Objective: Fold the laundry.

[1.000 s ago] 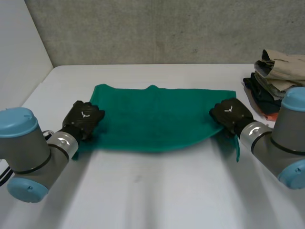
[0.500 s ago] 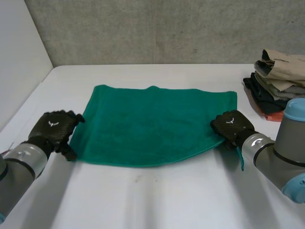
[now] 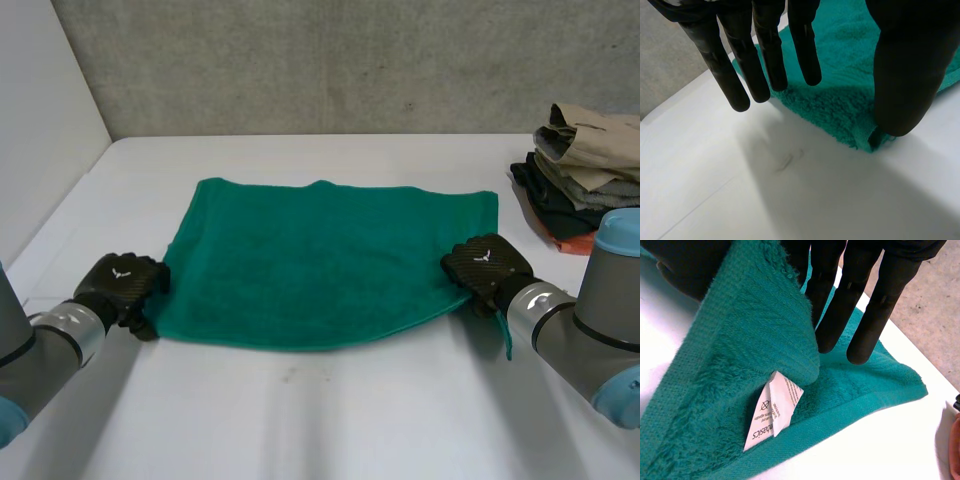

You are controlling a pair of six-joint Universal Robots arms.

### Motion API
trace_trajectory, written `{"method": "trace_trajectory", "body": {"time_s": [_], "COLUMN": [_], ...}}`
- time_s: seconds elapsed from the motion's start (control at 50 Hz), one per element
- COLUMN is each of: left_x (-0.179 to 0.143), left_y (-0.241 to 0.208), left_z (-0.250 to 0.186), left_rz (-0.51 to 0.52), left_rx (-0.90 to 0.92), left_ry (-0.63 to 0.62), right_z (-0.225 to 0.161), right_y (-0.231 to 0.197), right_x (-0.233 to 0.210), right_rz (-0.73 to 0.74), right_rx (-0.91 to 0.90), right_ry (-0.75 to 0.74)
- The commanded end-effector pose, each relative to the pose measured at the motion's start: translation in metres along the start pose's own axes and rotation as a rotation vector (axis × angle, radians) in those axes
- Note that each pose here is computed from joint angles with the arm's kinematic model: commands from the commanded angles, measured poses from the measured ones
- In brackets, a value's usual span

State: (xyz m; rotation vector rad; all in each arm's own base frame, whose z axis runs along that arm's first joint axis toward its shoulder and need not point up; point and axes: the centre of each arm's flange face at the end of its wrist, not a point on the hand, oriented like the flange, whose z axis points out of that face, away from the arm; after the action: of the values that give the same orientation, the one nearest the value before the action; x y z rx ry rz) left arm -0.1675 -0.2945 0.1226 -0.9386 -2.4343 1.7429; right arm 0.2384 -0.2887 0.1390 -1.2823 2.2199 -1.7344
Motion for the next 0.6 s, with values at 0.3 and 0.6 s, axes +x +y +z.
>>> {"method": "trace_trajectory", "body": {"time_s": [0.3, 0.6], "left_x": [-0.007, -0.04], "left_y": [-0.013, -0.165], "left_z": [0.022, -0.113], "left_rz": [0.079, 0.201], "left_rx": [0.039, 0.419], "left_ry": [-0.032, -0.29], "right_z": [-0.005, -0.089], "right_y": [-0.021, -0.129], "right_x": [0.016, 0.079], "right_rz": [-0.022, -0.137], "right_rx": [0.051, 0.055], "right_ry": [0.053, 0.114]}}
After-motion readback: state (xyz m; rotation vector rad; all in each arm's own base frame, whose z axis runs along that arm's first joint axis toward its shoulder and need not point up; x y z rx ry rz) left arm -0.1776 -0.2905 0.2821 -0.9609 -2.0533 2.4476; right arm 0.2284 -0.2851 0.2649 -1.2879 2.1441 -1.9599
